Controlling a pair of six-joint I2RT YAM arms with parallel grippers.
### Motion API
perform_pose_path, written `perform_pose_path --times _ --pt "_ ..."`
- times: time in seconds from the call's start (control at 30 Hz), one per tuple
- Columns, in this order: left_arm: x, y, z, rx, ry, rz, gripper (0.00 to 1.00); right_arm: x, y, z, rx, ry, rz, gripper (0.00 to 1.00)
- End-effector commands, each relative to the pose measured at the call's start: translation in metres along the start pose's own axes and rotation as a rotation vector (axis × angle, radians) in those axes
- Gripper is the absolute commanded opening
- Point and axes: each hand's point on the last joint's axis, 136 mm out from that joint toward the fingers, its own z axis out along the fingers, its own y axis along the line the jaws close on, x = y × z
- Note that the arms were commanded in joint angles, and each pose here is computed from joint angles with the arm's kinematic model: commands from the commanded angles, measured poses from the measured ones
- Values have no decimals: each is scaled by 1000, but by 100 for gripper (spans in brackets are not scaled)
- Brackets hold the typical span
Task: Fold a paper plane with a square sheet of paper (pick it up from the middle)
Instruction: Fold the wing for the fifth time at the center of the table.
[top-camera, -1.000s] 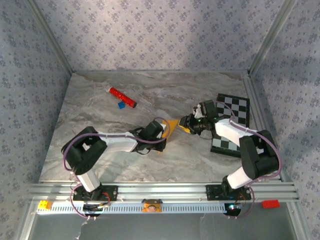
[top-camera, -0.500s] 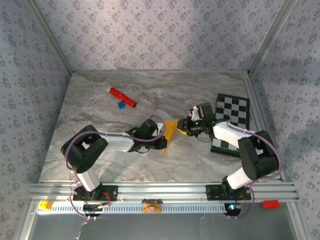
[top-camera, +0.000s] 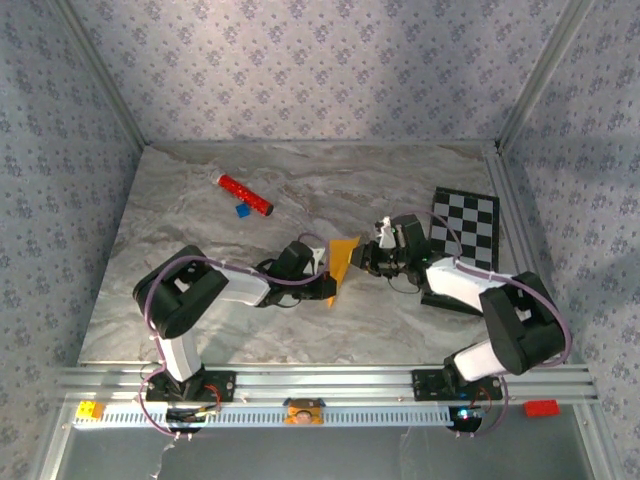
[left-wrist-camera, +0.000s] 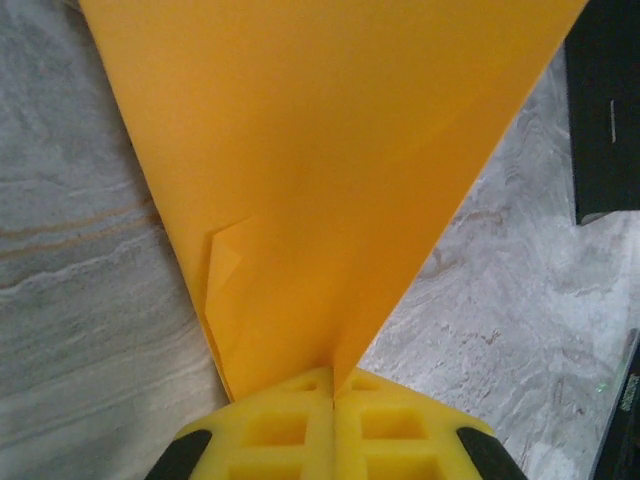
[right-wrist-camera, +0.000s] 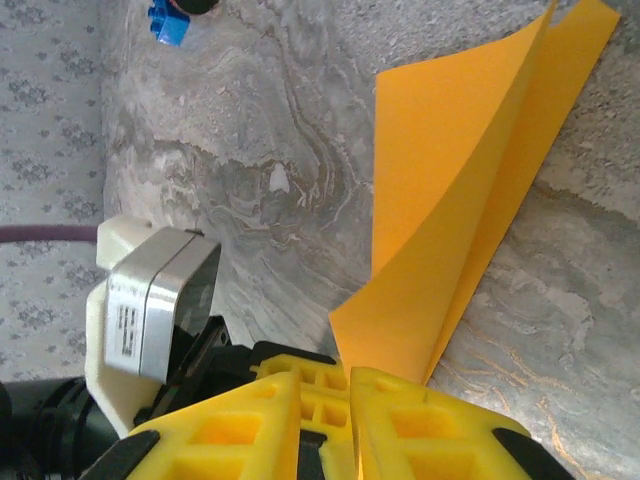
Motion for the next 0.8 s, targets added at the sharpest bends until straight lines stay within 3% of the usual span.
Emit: perform_pose_path --times 0.0,0.23,0.77 --pt "4 1 6 37 7 -24 0 -7 4 -5 5 -22 -79 21" --pt "7 2 9 79 11 -78 0 7 12 9 -102 79 -61 20" --pt "16 6 6 140 12 -166 0 14 9 29 -118 148 -70 18"
